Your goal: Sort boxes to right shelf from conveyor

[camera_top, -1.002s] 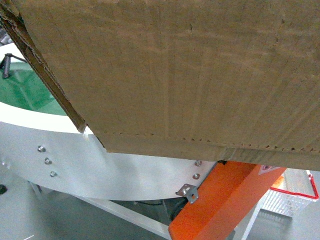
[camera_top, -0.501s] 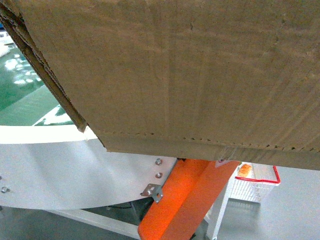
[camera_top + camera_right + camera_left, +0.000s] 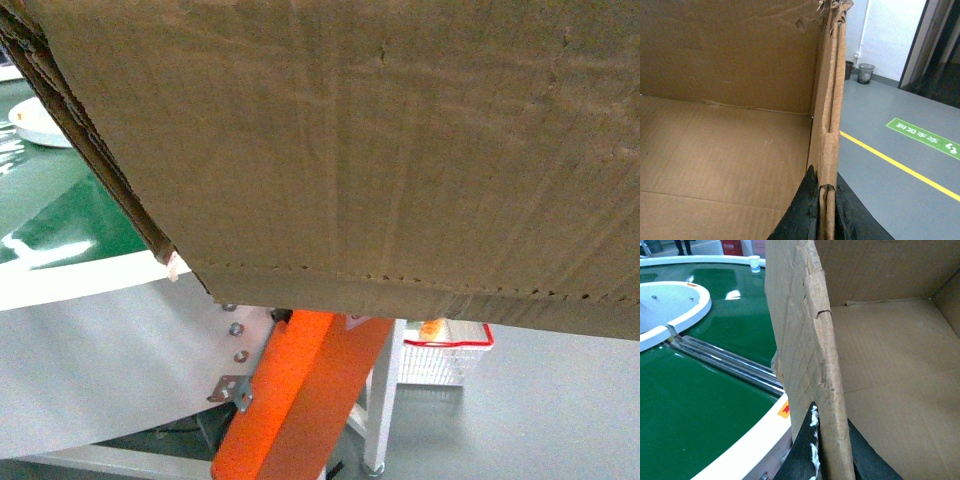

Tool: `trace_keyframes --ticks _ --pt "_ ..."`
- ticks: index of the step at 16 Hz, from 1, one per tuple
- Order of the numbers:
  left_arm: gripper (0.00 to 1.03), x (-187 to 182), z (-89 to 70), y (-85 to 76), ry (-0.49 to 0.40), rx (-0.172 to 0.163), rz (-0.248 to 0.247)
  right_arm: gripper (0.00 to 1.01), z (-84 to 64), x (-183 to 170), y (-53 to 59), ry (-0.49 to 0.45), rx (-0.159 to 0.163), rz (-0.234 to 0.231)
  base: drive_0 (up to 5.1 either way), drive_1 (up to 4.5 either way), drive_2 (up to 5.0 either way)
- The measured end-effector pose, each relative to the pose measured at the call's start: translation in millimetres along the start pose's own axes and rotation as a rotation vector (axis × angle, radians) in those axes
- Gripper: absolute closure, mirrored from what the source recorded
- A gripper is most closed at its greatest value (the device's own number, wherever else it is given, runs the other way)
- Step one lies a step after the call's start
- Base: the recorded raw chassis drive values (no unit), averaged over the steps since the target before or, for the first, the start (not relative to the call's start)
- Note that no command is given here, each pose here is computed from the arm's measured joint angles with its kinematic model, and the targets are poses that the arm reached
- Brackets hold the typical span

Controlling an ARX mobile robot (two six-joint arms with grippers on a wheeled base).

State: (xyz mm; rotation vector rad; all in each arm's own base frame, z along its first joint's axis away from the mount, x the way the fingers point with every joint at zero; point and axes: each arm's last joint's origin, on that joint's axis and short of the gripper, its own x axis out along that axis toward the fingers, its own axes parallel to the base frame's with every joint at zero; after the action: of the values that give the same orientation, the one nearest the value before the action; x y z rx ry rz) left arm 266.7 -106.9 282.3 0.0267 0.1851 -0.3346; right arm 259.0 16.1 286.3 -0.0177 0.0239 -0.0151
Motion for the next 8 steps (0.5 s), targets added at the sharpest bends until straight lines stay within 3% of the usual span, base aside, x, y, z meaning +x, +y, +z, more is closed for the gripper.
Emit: trace_keyframes --ticks 8 --pt "1.0 0.0 0.0 0.0 0.0 0.0 0.0 0.98 0.0 0.0 0.0 0.0 0.0 0.0 -1.6 -1.6 -1.6"
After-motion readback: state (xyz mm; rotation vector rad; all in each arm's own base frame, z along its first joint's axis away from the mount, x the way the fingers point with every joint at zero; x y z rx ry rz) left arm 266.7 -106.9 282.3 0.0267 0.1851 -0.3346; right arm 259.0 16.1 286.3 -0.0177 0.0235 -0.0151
